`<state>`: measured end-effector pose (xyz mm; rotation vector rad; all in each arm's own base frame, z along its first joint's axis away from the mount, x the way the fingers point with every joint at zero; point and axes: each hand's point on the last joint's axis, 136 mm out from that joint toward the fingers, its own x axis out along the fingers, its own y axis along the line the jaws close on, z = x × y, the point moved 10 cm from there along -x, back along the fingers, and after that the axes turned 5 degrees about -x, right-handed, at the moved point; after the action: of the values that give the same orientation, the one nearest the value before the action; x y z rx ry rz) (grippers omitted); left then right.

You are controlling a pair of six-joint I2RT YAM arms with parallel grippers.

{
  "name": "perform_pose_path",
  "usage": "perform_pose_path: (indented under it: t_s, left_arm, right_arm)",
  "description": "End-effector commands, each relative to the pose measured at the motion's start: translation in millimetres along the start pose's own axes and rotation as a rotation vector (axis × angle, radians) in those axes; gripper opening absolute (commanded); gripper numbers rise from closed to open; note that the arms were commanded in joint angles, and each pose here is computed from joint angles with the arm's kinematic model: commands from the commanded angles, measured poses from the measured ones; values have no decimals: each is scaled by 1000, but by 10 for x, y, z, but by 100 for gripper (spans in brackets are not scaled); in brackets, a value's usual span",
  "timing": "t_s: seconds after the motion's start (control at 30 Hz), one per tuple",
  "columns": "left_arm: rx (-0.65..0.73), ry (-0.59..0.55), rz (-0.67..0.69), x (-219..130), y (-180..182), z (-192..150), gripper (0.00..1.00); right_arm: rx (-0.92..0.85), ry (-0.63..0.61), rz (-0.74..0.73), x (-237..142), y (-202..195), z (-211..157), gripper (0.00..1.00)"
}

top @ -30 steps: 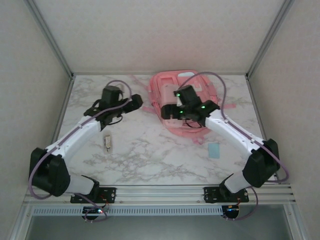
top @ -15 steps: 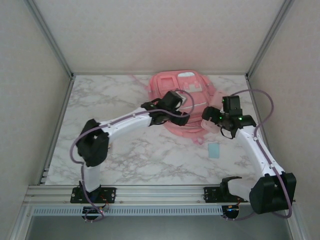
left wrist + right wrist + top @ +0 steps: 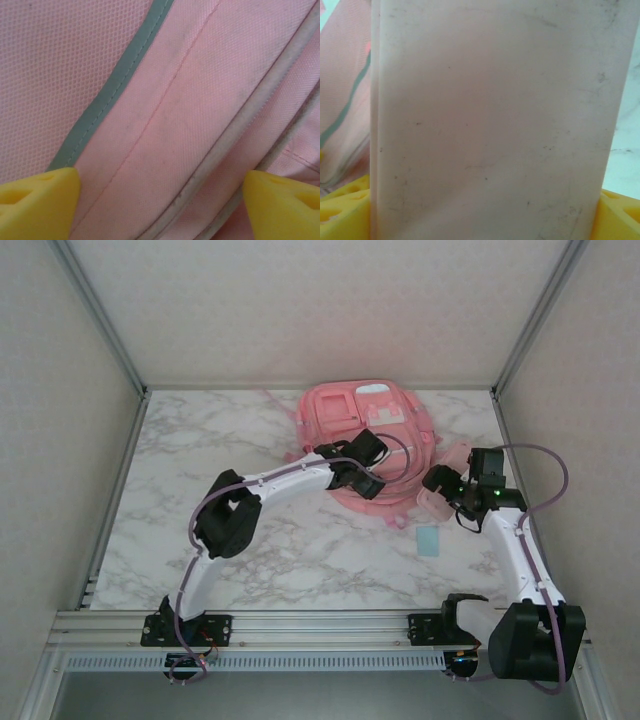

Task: Pack the student bag

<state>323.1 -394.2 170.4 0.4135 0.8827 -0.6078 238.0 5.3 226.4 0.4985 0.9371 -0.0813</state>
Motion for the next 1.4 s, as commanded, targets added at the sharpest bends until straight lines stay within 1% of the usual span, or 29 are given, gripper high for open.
perform_pose_path:
  t_s: [0.0,0.03,0.07,0.13,0.23,0.37,0.47,0.57,0.63,0.77,0.87,0.97,1.03,1.07,1.1,1.2,1.37]
  left_arm:
    - [35,3,102,94,101,33,61]
    - [34,-11,109,96,115,56,44]
    - [40,-18,101,92,120,74,33]
    - [54,-30,83,67,115,122,0]
    - [33,-57,47,-77,143,233,0]
    - [-82,-109,-64,-438,271,397,0]
    - [-262,-149,-158,-708,523,531,0]
    - [-472,-159,-298,-804,837,602,0]
    - [-539,-176,-349,-852,927,634,0]
    - [-589,-209,-416,-953,930,691,0]
    - [-625,-222,-455,-980,915,712,0]
    - [-652,-241,-479,-998,915,725,0]
    - [-663,-247,-490,-1012,909,733,0]
    - [-665,-251,-491,-1017,907,736,0]
    - [-669,-254,-490,-1025,915,737,0]
    - [-678,-262,-489,-1049,944,727,0]
    - [-692,-282,-493,-1095,978,706,0]
  right_arm:
    - [-11,-48,56,-66,58,69,89]
    - [-11,-46,59,-68,61,65,89]
    - [-11,-45,57,-64,57,64,88]
    - [-9,-45,55,-59,52,55,88]
    - [-6,-55,57,-53,56,70,87]
    - [-3,-53,82,-30,81,94,84]
    - [3,-15,133,44,130,102,82]
    - [7,16,194,156,232,103,80]
    - [3,31,218,229,333,118,79]
    - [-21,66,252,396,608,169,79]
    - [58,95,294,611,701,231,79]
    - [112,99,345,823,839,307,79]
    - [118,106,370,921,958,370,83]
    - [118,115,384,966,1010,405,90]
    - [115,121,407,998,1056,447,99]
    - [104,115,432,1024,1109,504,99]
    - [86,112,398,1008,1056,457,99]
